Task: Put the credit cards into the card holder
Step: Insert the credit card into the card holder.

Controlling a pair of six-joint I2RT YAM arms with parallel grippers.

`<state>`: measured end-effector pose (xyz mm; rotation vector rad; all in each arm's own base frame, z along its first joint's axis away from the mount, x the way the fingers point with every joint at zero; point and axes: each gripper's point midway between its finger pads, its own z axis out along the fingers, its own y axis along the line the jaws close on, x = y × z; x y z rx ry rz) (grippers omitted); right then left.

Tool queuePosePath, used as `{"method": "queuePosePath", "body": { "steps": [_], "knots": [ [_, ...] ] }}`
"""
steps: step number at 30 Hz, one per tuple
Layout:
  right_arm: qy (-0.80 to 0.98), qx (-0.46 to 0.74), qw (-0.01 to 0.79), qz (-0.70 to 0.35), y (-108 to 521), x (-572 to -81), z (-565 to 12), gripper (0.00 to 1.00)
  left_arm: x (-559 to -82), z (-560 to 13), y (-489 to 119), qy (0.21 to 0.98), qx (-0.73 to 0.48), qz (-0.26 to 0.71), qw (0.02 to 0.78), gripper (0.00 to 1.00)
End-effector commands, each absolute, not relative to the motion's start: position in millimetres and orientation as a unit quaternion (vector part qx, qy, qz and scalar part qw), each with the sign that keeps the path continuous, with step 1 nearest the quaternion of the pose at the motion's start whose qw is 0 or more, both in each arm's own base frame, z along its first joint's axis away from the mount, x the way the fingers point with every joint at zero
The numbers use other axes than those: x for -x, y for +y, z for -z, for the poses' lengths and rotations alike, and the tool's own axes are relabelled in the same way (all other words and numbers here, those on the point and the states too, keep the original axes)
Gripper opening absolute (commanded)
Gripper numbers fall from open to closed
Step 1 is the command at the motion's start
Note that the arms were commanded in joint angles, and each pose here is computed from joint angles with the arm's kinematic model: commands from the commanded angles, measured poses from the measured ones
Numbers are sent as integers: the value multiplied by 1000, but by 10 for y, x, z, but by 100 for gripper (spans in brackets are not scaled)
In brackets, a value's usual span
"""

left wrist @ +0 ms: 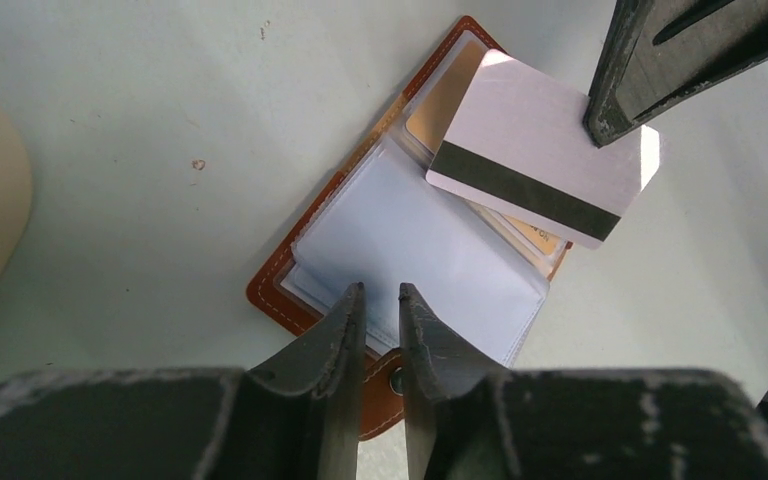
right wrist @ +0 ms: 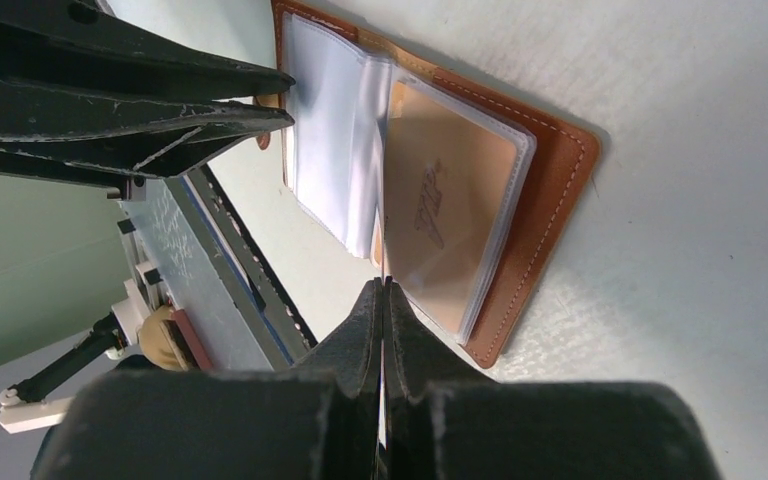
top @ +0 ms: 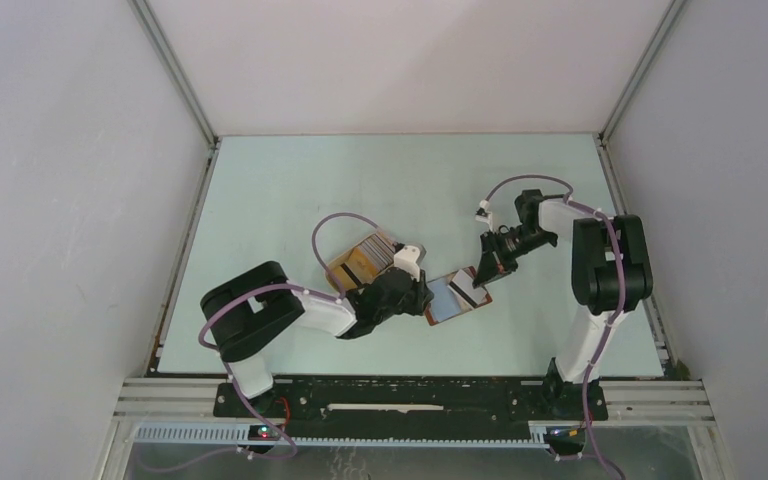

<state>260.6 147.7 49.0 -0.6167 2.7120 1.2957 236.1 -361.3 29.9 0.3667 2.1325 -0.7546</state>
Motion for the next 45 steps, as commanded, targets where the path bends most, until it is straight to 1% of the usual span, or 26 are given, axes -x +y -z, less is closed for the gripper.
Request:
{"method": "queuePosePath", "body": {
  "steps": [1,6,24,35,45],
  "knots": [
    [879,198,28,-434,1524,-2610,-494,0,-2447,-378,-3687,844,-149,290,426,23],
    [871,195,21,-451,1557,-2588,-530,0,-2450,-358,-3697,847,-151,287,422,20],
    [856,185,18,-483,1569,-2584,-581,0,-2440,-388,-3672,847,-147,287,423,18],
    [857,166,8,-488,1637,-2629,-489,0,-2398,-467,-3663,840,-144,304,425,22],
    [866,165,25,-472,1726,-2716,-406,0,-2385,-465,-3675,839,-147,308,423,21]
  ]
}}
